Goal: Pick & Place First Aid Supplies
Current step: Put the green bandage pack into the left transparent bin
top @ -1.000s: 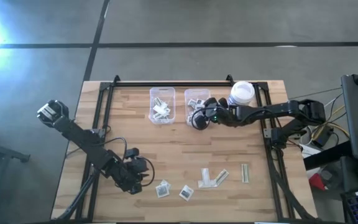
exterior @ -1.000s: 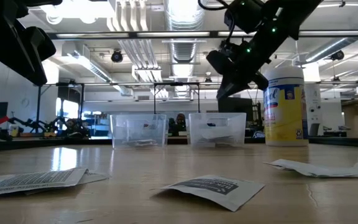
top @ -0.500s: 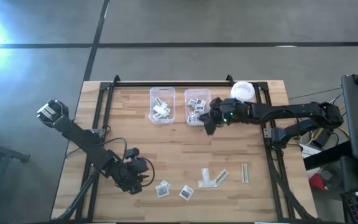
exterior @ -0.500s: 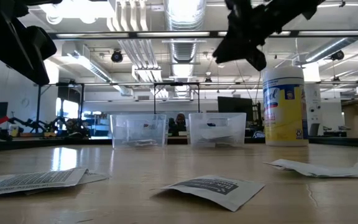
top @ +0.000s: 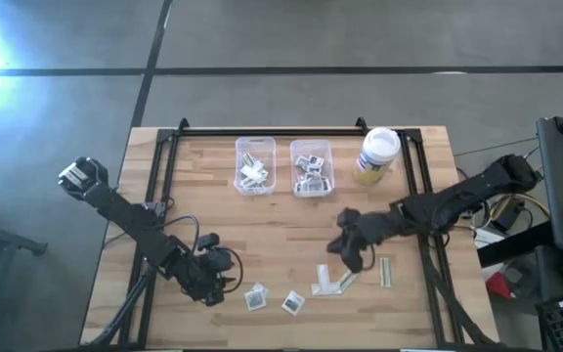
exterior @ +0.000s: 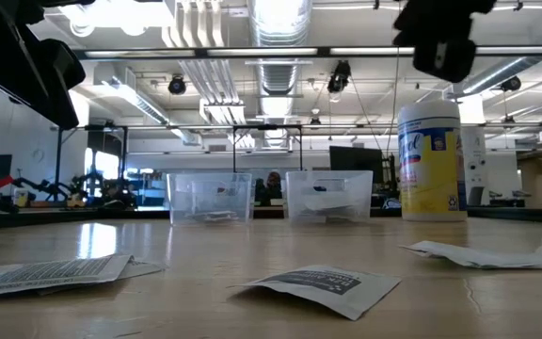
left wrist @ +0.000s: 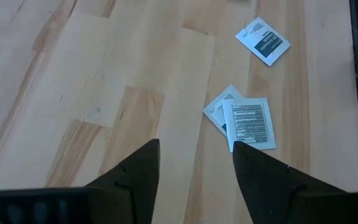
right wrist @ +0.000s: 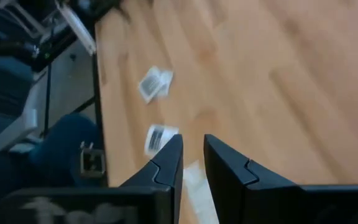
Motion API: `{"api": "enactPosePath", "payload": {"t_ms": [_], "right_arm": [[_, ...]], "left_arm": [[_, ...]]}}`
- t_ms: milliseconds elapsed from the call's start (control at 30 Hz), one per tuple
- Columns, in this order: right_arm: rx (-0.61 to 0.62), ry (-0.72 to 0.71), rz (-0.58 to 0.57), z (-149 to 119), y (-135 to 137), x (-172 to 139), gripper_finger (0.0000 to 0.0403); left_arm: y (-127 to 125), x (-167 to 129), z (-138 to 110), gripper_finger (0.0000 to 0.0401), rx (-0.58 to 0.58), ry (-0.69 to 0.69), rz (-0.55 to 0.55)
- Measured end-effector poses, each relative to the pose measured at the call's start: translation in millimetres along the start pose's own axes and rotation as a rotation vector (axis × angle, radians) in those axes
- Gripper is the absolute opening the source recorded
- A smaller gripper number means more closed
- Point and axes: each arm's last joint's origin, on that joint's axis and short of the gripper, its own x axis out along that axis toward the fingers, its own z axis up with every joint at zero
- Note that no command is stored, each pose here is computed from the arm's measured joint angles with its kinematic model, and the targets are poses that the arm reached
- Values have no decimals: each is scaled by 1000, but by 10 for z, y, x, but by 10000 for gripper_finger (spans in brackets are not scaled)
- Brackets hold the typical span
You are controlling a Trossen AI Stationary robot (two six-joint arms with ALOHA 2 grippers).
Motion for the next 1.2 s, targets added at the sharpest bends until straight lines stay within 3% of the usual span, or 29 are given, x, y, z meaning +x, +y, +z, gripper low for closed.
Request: {"api": "enactPosePath", "payload": {"t_ms": [267,633,900,1200], "right_arm": [[111,107,-66,-393,161,-48,54],[368,319,-285,-920,185,-111,52],[400,286,-403,-1024,64,-130,57],[427,231,-437,-1059,-144,-15,108]], "left_arm": [[-5,0,4,195,-12,-4,-5],[-5,0,4,195,-13,-4,-5],[-5,0,6,195,-14,-5,-6],[-5,0,6,195,-13,-5,-5]]}}
